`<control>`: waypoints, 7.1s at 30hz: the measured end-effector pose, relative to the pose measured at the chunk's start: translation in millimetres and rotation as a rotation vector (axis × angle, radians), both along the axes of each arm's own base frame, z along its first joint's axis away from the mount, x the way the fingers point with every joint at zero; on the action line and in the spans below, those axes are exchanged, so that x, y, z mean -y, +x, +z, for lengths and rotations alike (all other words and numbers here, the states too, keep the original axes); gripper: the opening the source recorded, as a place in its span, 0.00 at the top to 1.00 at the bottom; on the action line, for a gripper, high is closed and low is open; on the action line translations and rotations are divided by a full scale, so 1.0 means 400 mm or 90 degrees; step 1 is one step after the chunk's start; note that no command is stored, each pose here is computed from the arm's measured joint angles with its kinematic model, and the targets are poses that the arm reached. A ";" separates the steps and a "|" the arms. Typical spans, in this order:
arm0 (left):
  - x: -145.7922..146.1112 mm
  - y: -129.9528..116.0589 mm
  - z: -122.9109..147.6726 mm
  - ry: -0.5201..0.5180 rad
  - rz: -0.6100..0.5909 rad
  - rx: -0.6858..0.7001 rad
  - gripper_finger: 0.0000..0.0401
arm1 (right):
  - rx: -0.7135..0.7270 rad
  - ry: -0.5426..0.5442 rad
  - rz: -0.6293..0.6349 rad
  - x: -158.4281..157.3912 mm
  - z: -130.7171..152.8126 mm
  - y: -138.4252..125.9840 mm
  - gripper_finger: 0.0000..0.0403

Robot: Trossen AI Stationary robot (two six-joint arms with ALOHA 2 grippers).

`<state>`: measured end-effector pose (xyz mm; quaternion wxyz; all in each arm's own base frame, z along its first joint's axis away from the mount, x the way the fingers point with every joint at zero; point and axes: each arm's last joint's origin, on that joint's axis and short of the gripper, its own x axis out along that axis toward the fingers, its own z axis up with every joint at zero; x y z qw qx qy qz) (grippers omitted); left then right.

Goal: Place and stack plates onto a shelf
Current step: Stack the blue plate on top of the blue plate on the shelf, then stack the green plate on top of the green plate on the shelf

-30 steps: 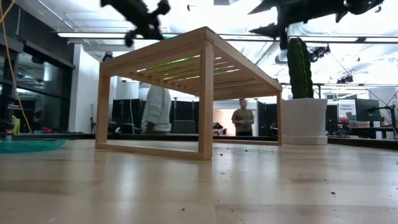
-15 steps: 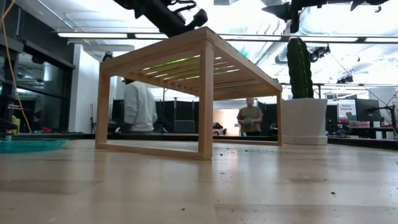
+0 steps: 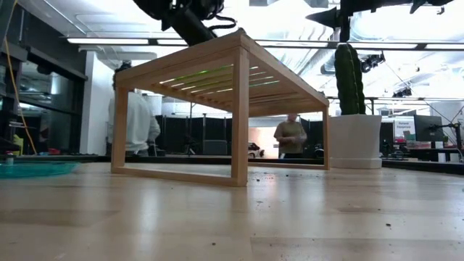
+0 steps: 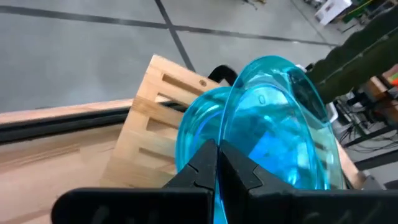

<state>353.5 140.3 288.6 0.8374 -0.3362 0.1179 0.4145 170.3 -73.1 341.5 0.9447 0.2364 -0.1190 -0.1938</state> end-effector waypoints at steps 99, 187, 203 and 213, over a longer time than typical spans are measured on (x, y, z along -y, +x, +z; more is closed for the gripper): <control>0.276 -0.463 0.141 0.306 -0.321 0.300 0.55 | -0.640 0.664 0.397 -0.542 -0.426 -0.096 0.49; 0.275 -0.469 0.162 0.397 -0.300 0.301 0.55 | -0.232 0.298 0.148 -0.106 -0.153 0.311 1.00; 0.275 -0.470 0.165 0.405 -0.298 0.307 0.55 | -0.326 0.323 0.094 -0.070 -0.157 0.383 1.00; 0.275 -0.471 0.167 0.436 -0.300 0.293 0.55 | -0.328 0.299 0.112 -0.071 -0.144 0.375 0.88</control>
